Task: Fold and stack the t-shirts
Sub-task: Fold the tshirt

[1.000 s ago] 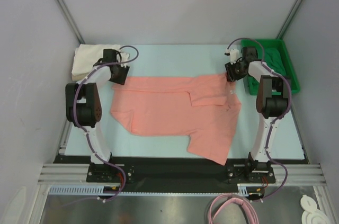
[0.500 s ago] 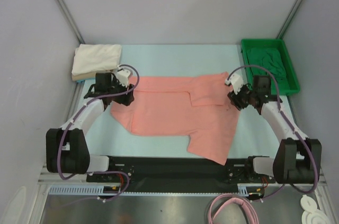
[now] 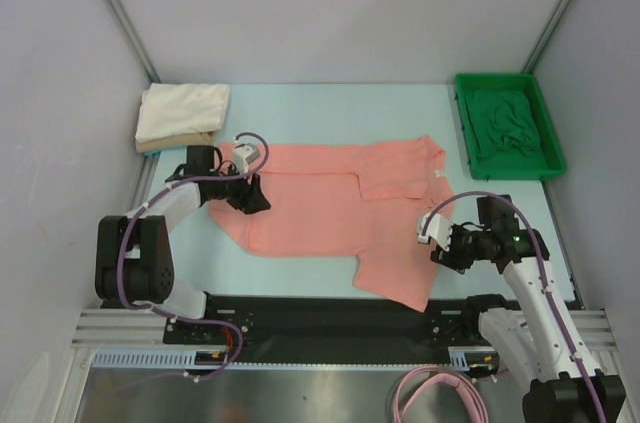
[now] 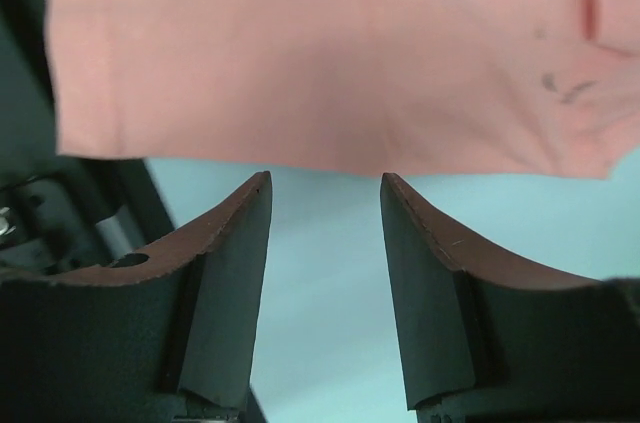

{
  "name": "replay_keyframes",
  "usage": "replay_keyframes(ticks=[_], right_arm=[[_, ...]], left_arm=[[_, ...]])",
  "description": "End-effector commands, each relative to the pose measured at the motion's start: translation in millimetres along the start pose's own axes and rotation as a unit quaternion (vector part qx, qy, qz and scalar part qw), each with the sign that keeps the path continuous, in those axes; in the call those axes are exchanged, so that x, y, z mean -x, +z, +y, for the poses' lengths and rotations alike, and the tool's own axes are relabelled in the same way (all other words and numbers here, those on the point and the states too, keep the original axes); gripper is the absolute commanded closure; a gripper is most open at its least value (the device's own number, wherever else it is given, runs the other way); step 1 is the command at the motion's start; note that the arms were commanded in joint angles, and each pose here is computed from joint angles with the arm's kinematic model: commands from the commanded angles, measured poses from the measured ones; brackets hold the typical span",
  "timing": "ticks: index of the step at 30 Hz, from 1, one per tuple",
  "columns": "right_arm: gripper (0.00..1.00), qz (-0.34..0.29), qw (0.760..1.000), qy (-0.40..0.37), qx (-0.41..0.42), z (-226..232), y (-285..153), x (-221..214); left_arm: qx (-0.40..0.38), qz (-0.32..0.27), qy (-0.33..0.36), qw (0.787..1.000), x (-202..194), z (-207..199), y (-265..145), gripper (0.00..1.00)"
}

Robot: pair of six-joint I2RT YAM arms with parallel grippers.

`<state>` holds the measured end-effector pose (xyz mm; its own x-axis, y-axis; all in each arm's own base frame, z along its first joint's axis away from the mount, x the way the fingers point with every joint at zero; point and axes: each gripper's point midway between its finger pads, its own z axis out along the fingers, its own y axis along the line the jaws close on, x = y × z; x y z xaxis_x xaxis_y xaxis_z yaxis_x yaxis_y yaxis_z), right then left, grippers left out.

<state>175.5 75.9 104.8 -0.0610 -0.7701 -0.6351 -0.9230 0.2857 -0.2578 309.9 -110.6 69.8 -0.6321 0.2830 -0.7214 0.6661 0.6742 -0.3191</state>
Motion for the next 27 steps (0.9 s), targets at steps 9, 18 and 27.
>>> replay_keyframes(ticks=[9, 18, 27], right_arm=[[0.44, -0.03, 0.981, -0.049, 0.183, 64.8, 6.8, 15.4], [0.45, 0.043, 0.972, -0.148, 0.178, 77.0, 54.5, -21.2], [0.49, 0.077, 0.97, -0.162, 0.166, 80.5, 66.8, -47.4]], left_arm=[[-0.022, -0.01, 0.016, 1.0, -1.3, 8.3, 3.6, 0.38], [-0.003, -0.006, 0.014, 1.0, 1.8, 17.6, 1.9, 0.38], [0.0, -0.004, 0.006, 1.0, 0.2, 21.3, 1.0, 0.39]])
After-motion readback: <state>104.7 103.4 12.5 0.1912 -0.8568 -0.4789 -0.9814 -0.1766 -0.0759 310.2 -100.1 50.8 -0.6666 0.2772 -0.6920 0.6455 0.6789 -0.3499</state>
